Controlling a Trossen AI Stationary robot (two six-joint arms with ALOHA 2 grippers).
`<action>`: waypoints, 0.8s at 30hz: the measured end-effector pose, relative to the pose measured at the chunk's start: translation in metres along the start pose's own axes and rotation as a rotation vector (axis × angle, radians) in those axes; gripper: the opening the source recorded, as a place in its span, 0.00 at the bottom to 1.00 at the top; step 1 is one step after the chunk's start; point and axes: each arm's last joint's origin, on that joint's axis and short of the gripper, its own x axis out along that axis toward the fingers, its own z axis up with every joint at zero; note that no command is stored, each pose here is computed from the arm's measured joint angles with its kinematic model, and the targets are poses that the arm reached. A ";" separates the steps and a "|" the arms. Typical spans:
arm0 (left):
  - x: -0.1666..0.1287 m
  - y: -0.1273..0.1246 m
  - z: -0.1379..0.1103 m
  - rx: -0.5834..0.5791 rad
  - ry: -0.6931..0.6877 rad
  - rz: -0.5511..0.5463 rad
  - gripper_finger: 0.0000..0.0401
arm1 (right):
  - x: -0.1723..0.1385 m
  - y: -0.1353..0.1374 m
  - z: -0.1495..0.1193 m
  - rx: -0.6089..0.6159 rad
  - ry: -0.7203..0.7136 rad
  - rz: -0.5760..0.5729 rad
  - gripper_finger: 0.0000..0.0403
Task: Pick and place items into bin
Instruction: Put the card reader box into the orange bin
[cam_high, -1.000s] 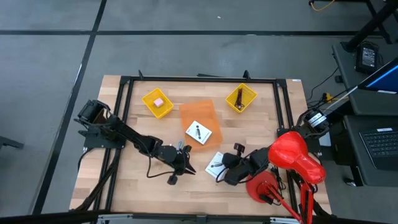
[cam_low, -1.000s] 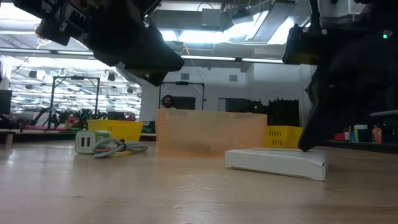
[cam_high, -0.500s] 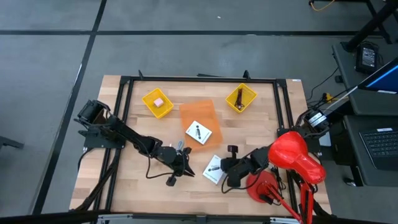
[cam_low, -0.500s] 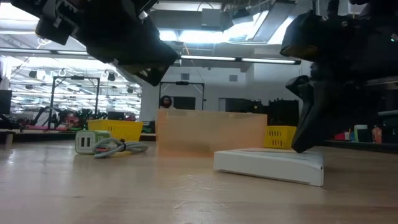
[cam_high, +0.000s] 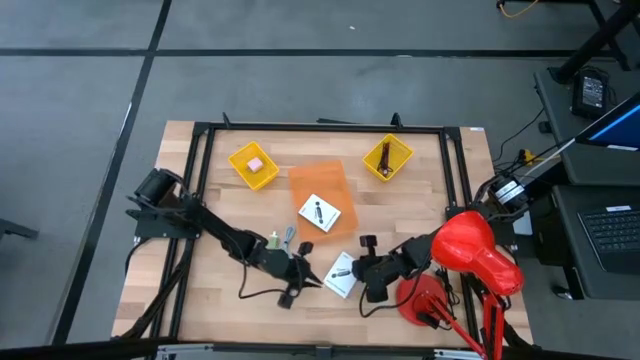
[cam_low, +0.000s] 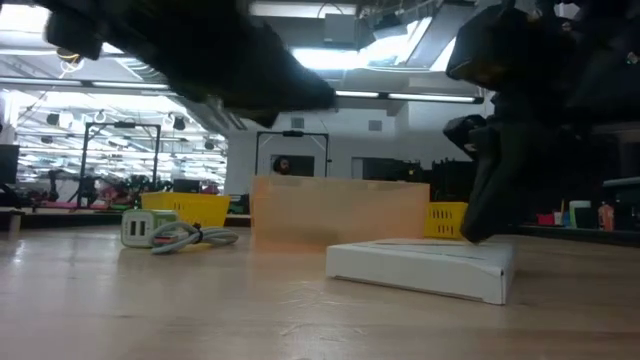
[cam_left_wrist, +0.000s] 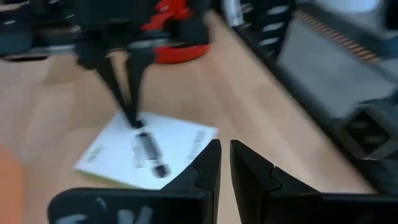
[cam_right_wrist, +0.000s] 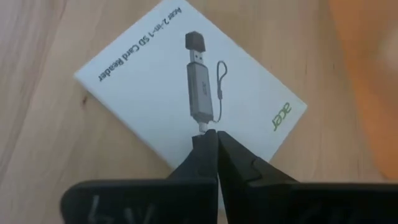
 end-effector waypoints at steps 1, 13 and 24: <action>0.004 0.002 0.001 0.001 0.016 0.027 0.07 | -0.001 0.000 0.001 0.000 -0.005 0.001 0.00; 0.024 0.027 0.010 -0.008 0.194 0.109 0.01 | -0.014 0.014 0.017 0.032 -0.028 0.027 0.00; 0.024 0.027 0.009 0.028 0.203 0.098 0.00 | -0.029 0.039 0.018 0.042 -0.069 -0.001 0.00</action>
